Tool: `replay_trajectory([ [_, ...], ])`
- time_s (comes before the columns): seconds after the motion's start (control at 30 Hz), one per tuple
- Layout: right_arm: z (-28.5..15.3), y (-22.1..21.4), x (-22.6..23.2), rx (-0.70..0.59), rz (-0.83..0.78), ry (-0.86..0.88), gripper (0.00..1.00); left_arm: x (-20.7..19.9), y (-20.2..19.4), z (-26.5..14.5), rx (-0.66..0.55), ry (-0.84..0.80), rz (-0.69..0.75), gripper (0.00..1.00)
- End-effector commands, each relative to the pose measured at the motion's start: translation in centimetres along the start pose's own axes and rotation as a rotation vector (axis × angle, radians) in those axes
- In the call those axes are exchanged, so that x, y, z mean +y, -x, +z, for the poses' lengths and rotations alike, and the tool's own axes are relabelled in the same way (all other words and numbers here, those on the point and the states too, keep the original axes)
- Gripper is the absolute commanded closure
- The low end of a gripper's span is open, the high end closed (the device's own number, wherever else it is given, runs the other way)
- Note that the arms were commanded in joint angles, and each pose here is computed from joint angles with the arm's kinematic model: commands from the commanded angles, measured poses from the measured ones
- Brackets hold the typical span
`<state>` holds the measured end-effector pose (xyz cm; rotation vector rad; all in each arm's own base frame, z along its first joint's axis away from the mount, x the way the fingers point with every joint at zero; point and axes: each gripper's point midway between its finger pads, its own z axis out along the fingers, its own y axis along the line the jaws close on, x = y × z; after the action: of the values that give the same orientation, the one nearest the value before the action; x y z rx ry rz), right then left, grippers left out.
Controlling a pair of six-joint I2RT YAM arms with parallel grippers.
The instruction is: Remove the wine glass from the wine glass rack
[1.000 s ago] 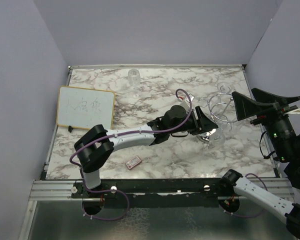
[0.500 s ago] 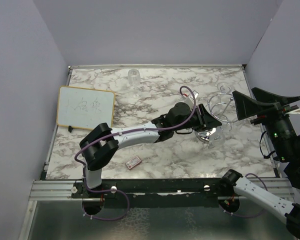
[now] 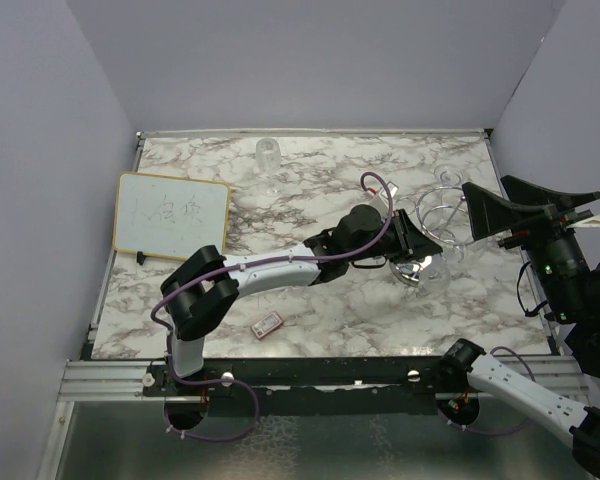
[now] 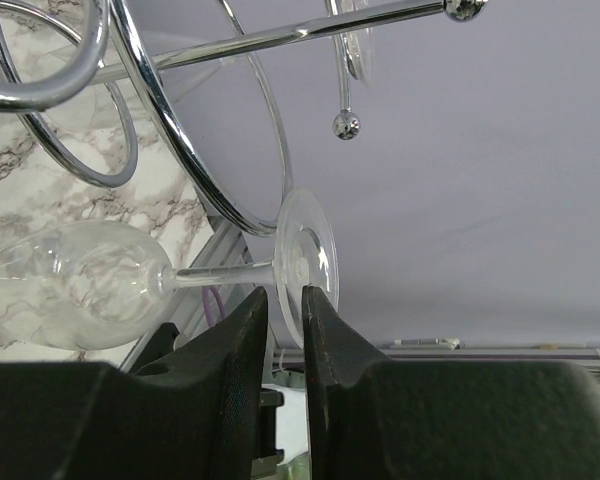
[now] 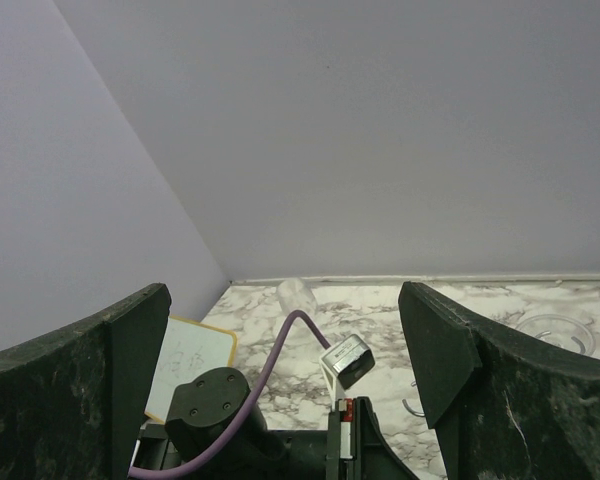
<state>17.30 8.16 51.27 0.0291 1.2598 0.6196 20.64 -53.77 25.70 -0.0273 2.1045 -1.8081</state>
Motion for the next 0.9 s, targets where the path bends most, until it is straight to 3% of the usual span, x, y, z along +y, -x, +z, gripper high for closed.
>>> replay_trajectory([
  [0.0, 0.1, 0.1, -0.1, -0.015, 0.000, -0.008, 0.02, -1.6, -0.4, 0.3, 0.020, -0.047, -0.006, 0.78],
  [0.7, -0.2, 0.4, -0.2, -0.021, 0.020, -0.009, 0.02, -4.6, -0.2, -0.1, 0.042, -0.098, -0.120, 1.00],
  [0.87, -0.4, 0.7, -0.2, -0.027, 0.026, -0.007, 0.02, -4.5, -0.5, -0.3, 0.060, -0.093, -0.163, 1.00],
])
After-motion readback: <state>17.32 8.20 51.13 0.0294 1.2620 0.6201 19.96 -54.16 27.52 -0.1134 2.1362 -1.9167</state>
